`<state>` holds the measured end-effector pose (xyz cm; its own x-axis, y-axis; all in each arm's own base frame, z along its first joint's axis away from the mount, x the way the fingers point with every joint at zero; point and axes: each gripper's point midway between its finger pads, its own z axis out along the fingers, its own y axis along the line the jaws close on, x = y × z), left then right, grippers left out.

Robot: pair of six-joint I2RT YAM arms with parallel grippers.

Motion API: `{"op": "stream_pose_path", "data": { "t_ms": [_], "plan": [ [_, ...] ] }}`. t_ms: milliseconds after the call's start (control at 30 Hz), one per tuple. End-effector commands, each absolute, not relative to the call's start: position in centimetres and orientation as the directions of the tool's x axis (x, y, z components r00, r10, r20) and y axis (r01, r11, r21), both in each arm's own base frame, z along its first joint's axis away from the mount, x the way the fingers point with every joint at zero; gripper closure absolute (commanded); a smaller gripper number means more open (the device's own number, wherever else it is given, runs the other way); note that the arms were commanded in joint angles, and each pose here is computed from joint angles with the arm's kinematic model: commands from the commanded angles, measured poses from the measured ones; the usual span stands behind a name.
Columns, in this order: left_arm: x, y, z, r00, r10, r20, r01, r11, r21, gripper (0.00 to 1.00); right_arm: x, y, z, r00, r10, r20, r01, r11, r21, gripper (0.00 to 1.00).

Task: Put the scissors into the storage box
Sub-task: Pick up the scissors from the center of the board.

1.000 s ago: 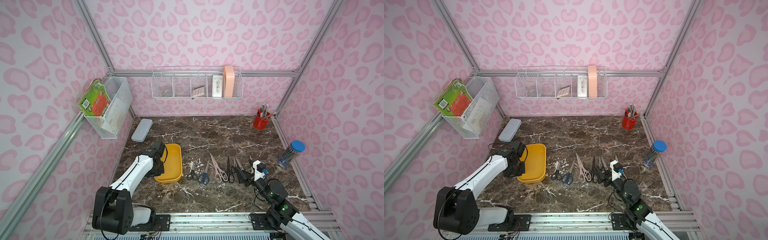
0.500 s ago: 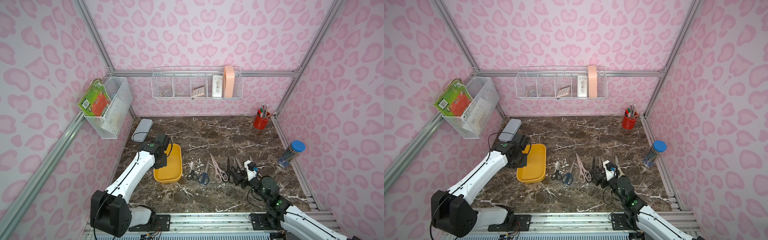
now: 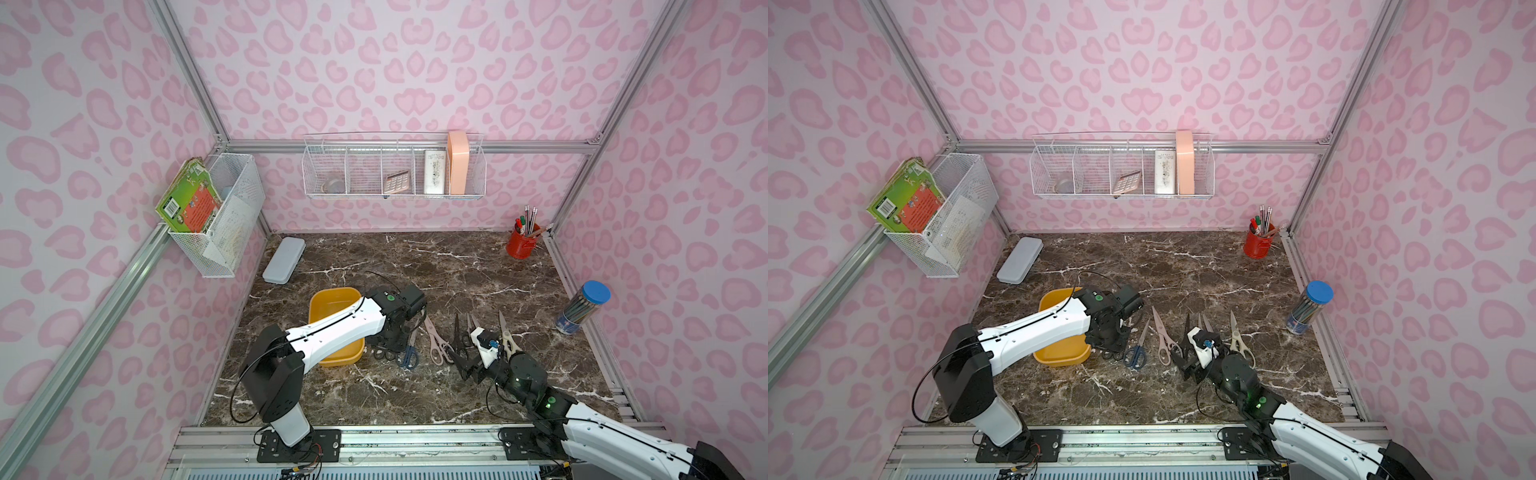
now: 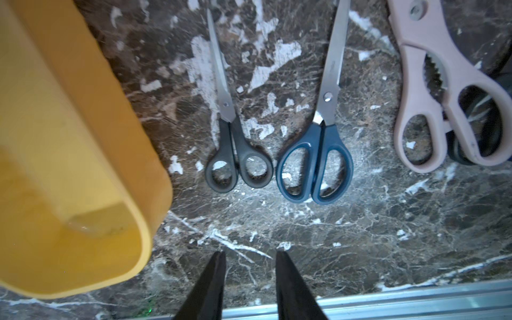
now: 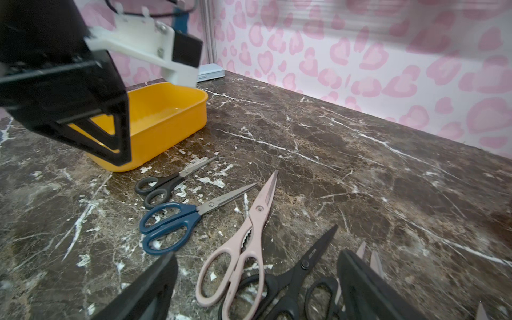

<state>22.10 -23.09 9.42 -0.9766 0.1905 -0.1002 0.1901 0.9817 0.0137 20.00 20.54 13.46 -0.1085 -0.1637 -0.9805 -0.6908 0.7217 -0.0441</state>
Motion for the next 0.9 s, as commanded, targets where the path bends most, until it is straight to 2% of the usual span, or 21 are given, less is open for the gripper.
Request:
{"op": "stream_pose_path", "data": {
  "t_ms": [0, 200, 433, 867],
  "plan": [
    [21.8, -24.3, 8.0, -0.986, 0.152, -0.063, 0.154, 0.988, -0.033, 0.63, 20.3, 20.2, 14.8, -0.053, -0.144, -0.988, -0.668, 0.741, -0.073, 0.08],
    [22.3, -23.1, 5.1, -0.993, 0.117, -0.028, 0.116, 0.993, 0.021, 0.64, 19.7, 19.4, 15.8, -0.007, -0.096, -0.995, -0.661, 0.748, -0.067, 0.07],
    [23.3, -22.6, 4.5, -0.994, 0.102, -0.045, 0.100, 0.994, 0.049, 0.65, 19.6, 18.4, 16.5, 0.027, -0.048, -0.998, -0.633, 0.772, -0.054, 0.07],
    [24.0, -21.3, 2.5, -0.996, 0.088, -0.027, 0.085, 0.992, 0.090, 0.67, 19.7, 18.8, 16.2, 0.013, -0.069, -0.998, -0.645, 0.762, -0.061, 0.07]
  ]
}}
